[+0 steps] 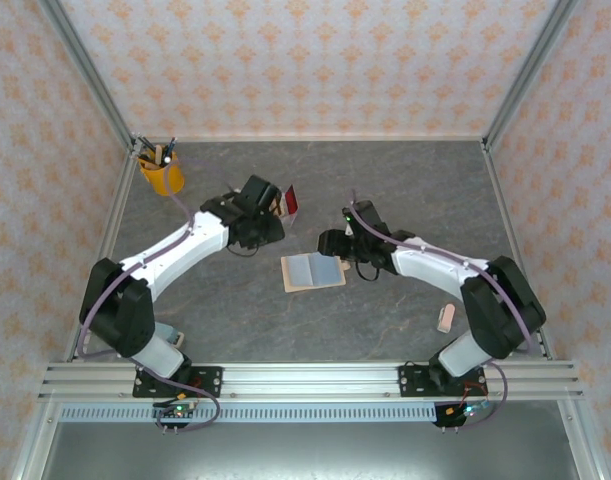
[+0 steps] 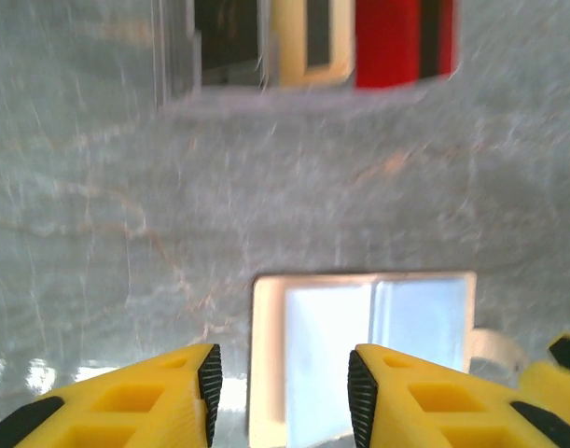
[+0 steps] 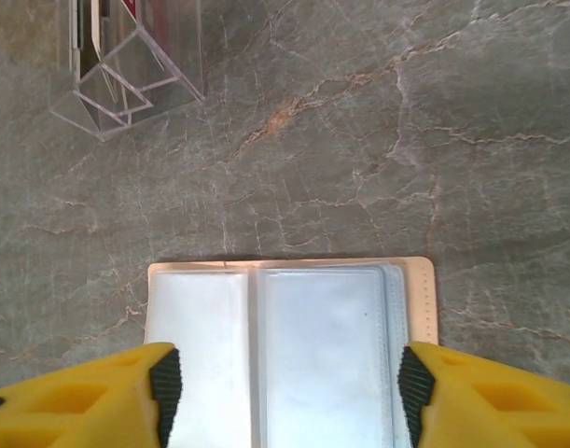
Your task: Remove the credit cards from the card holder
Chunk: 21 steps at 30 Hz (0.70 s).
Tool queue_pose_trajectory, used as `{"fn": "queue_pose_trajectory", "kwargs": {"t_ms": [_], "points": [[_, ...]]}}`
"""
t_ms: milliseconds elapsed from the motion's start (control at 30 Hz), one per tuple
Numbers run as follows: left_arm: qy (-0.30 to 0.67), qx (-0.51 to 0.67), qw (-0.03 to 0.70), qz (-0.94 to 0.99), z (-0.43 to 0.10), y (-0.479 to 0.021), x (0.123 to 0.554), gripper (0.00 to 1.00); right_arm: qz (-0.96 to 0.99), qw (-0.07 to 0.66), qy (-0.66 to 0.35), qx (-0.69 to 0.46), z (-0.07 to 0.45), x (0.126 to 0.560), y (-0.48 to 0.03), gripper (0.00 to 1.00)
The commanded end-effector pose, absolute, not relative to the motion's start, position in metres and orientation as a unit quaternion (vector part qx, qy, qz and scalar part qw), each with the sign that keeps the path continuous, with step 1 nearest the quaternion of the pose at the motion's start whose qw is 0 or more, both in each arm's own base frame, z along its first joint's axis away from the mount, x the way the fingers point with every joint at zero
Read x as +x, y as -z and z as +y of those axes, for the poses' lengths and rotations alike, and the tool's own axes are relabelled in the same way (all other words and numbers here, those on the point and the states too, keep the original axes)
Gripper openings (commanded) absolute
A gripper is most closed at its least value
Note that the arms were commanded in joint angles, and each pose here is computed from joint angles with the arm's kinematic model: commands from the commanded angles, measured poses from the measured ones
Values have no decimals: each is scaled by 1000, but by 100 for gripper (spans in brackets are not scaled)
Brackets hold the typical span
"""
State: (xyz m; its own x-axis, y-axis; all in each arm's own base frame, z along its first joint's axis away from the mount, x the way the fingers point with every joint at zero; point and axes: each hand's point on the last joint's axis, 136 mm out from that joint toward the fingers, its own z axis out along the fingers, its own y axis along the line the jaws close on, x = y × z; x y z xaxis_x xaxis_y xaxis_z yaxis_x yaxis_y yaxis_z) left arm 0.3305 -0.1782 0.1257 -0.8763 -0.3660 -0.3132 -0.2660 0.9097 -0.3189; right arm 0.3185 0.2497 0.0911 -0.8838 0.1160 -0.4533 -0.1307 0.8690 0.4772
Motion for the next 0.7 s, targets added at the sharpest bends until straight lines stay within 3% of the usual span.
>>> {"fn": "queue_pose_trajectory", "kwargs": {"t_ms": [0,667], "points": [[214,-161,182,946,-206,-125,326,43,951,221,-217,-18,249,318,-78,61],[216,-150,91,961,-231,-43,316,32,980,133,-148,-21,247,314,-30,56]]}}
